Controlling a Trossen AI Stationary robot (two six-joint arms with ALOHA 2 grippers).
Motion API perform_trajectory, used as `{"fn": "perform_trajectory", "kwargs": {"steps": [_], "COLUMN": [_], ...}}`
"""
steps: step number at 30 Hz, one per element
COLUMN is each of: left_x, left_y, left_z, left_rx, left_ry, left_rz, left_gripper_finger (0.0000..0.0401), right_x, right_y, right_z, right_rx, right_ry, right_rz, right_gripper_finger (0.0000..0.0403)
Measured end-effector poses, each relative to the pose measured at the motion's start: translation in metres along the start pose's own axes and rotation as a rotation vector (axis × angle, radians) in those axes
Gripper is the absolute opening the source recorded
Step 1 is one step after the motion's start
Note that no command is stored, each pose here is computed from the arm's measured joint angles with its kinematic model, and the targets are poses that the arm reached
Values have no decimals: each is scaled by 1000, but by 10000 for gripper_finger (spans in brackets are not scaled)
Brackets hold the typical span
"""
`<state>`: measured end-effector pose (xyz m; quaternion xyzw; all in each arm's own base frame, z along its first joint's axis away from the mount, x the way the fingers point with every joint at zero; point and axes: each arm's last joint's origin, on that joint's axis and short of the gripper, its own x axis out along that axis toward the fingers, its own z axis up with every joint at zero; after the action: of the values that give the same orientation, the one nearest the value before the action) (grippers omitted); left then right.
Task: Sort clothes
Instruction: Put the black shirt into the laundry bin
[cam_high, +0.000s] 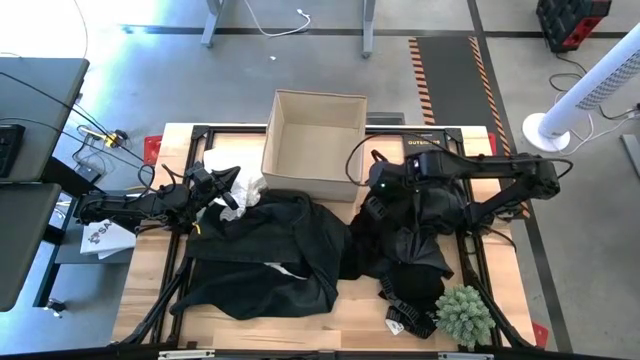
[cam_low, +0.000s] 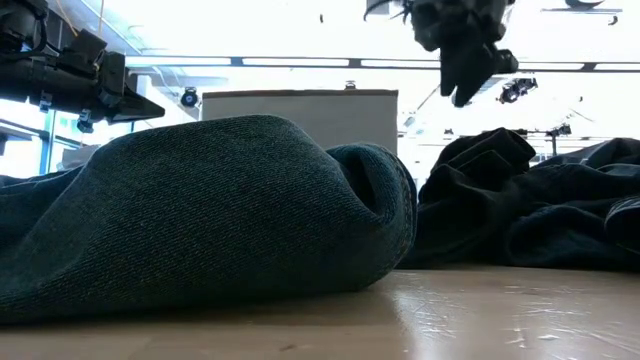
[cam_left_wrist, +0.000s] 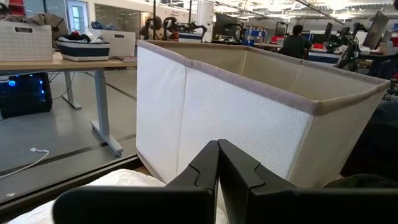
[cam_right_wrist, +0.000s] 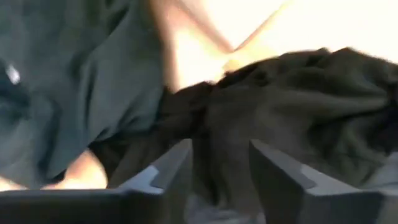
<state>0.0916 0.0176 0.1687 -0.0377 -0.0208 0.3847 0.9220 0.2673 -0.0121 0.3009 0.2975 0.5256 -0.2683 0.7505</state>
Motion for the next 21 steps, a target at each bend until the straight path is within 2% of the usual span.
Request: {"fn": "perform_trajectory", "kwargs": {"steps": [3, 6, 11, 14, 17, 19, 21], "left_x": [0, 0, 0, 0, 0, 0, 0], "left_y": [0, 0, 0, 0, 0, 0, 0], "left_z": [0, 0, 0, 0, 0, 0, 0], "left_rx": [-1, -1, 0, -1, -1, -1, 0], "left_ry": [0, 0, 0, -1, 0, -1, 0], "left_rz": [0, 0, 0, 0, 0, 0, 0], "left_gripper_finger": [7, 7, 7, 7, 7, 7, 7], "right_x": [10, 27, 73, 105, 136, 148, 151], "right_y": [-5, -13, -25, -29, -33, -36, -37], "right_z": [-1, -7, -17, -24, -32, -37, -38], "right_rx": [14, 36, 78, 63, 60, 76, 78], "right_ry": [-21, 21, 69, 67, 64, 75, 90], "right_rz": [-64, -130, -112, -89, -89, -109, -124], "right_gripper_finger": [218, 241, 245, 240, 203, 152, 85]}}
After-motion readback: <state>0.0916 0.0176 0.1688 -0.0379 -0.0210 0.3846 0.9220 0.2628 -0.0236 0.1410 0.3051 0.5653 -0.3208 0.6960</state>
